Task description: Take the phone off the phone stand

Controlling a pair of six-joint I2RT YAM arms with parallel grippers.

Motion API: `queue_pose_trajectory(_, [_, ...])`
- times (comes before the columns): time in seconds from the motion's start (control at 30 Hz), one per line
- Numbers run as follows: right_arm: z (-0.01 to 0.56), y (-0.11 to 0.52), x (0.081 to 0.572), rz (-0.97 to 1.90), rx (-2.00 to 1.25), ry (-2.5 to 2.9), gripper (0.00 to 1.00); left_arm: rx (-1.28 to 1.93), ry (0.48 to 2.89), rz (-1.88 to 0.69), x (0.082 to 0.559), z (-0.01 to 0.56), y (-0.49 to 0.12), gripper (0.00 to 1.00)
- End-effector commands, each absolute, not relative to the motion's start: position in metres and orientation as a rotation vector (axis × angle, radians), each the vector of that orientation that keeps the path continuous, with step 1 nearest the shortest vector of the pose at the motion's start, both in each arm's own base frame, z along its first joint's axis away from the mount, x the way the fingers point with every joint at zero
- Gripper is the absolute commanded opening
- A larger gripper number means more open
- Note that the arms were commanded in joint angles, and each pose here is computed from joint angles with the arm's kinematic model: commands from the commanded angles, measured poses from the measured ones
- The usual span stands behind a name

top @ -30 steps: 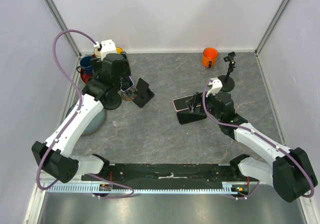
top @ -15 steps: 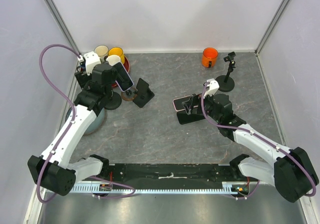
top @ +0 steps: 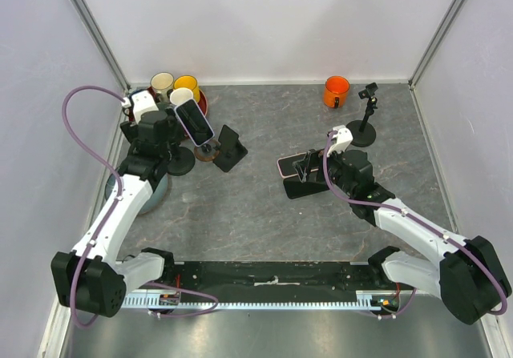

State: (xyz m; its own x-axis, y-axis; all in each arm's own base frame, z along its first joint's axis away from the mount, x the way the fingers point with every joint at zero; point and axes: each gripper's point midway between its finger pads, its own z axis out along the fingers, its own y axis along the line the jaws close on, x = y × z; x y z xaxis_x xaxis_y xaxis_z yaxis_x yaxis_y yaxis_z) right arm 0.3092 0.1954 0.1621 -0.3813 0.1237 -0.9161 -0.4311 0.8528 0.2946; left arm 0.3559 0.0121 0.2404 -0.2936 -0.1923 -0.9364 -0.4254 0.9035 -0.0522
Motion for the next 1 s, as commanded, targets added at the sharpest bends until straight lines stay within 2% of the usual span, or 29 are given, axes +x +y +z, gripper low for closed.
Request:
queue_pose_trajectory(0.0, [0.171, 0.195, 0.312, 0.591, -0.233, 1.837, 0.98, -0.433, 1.784, 0.174, 0.367, 0.265, 0.017, 1.0])
queue_pose_trajectory(0.53, [0.17, 0.196, 0.312, 0.592, -0.234, 1.837, 0.98, -0.293, 1.85, 0.109, 0.367, 0.249, 0.016, 0.97])
queue_pose_trajectory(0.97, [0.172, 0.198, 0.311, 0.595, -0.24, 1.832, 0.98, -0.26, 1.84, 0.082, 0.363, 0.251, 0.011, 0.85])
